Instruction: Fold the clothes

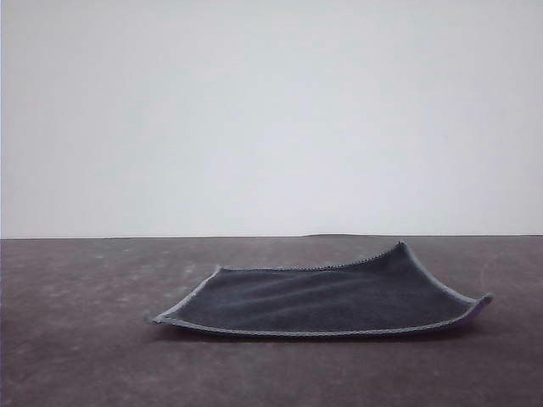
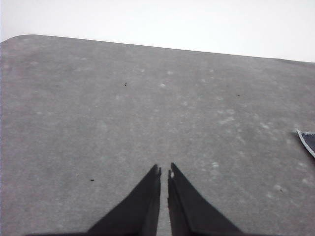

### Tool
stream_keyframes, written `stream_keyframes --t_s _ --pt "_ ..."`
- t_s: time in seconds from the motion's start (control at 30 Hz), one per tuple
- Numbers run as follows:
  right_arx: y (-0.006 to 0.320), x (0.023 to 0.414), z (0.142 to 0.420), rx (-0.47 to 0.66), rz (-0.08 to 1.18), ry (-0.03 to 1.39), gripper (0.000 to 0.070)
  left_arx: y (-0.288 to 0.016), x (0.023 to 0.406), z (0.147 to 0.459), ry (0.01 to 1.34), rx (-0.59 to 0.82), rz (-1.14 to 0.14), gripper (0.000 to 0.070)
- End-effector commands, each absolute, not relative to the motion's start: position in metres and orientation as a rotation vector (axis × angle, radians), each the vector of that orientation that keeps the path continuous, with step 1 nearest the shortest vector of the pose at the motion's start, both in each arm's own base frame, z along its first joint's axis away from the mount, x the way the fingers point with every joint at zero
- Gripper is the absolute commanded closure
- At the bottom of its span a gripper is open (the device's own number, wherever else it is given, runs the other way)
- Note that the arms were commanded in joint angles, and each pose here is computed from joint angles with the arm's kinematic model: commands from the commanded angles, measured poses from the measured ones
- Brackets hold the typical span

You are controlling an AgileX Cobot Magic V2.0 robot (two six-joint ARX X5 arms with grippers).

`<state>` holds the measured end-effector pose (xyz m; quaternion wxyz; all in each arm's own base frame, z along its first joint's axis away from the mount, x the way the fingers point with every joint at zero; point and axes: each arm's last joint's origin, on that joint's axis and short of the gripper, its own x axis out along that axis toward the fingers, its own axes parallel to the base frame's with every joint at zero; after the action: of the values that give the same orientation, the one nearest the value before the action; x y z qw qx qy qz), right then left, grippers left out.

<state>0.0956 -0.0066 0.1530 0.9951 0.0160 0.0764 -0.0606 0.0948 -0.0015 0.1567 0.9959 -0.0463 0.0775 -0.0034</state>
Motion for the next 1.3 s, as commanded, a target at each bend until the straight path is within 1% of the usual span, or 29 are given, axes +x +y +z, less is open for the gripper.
stream_keyframes --t_s 0.0,0.47,0.57,0.63,0.7,0.83,0.97,1.1,1.27 --pt "-0.007 0.096 0.152 0.043 -0.124 0.146 0.0692 -0.002 0.096 0.15 0.174 -0.089 -0.005 0.0683" --pt "-0.007 0.096 0.153 0.054 -0.12 0.14 0.0692 -0.002 0.096 0.15 0.175 -0.104 -0.006 0.0684" --pt "-0.006 0.096 0.153 0.081 -0.093 0.144 0.0692 -0.002 0.096 0.15 0.175 -0.138 -0.005 0.0684" --pt "-0.004 0.095 0.159 0.114 -0.046 0.137 0.0693 -0.002 0.095 0.155 0.164 -0.15 -0.004 0.0684" --pt "-0.003 0.092 0.173 0.141 -0.023 0.11 0.0693 -0.001 0.093 0.165 0.138 -0.151 0.0 0.0684" --pt "-0.004 0.085 0.209 0.176 -0.039 0.039 0.0694 -0.001 0.089 0.201 0.067 -0.205 0.025 0.0684" --pt "-0.004 0.087 0.24 0.21 -0.035 0.036 0.0694 -0.001 0.091 0.238 0.048 -0.249 0.023 0.0684" --pt "-0.003 0.101 0.264 0.218 -0.001 0.116 0.0693 -0.002 0.106 0.273 0.082 -0.25 -0.002 0.0684" --pt "-0.002 0.133 0.285 0.212 0.066 0.28 0.0693 -0.004 0.143 0.306 0.172 -0.231 -0.053 0.0684"
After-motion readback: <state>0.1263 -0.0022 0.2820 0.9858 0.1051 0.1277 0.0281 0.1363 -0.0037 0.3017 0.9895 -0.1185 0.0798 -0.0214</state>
